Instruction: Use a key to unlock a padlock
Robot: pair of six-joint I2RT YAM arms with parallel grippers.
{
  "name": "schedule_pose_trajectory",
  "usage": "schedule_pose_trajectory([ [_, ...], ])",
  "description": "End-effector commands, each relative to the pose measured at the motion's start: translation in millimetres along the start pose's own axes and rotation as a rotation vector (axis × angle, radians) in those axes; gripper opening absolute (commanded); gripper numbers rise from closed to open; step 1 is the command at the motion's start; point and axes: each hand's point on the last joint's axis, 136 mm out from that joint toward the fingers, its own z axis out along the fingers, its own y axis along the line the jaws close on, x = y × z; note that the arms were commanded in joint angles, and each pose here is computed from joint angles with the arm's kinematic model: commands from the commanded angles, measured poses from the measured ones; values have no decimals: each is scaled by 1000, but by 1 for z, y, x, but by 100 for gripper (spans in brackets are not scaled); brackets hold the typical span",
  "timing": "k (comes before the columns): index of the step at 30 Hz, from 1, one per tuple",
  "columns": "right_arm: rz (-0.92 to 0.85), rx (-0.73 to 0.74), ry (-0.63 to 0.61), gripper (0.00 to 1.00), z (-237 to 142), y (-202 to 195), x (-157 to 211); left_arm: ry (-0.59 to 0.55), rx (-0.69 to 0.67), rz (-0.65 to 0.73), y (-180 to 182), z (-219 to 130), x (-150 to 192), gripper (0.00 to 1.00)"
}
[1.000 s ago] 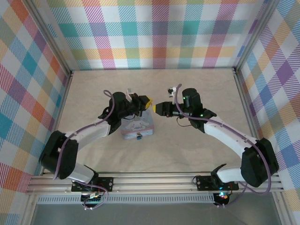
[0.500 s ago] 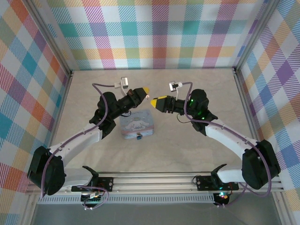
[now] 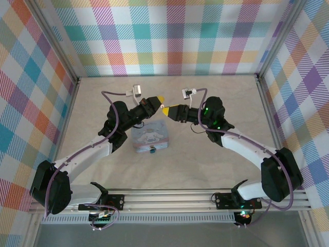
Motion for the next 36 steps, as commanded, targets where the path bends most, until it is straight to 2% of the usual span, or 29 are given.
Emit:
schedule_pose_trajectory([
  [1,-36,-37,-41,44,4,15,-17,-17,59,45,-19,-2,-3,0],
  [23,3,-22,-42,22,11,5,-20,-6,42,30,-8,-1,3,0],
  [32,-6,6,-30,2,10,1,-16,-3,36,27,-8,-1,3,0],
  [34,-4,47,-11,0,8,-6,-11,-4,17,32,-6,-2,3,6],
  [36,-22,100,6,0,4,-13,-6,2,-15,50,-4,-5,3,19],
])
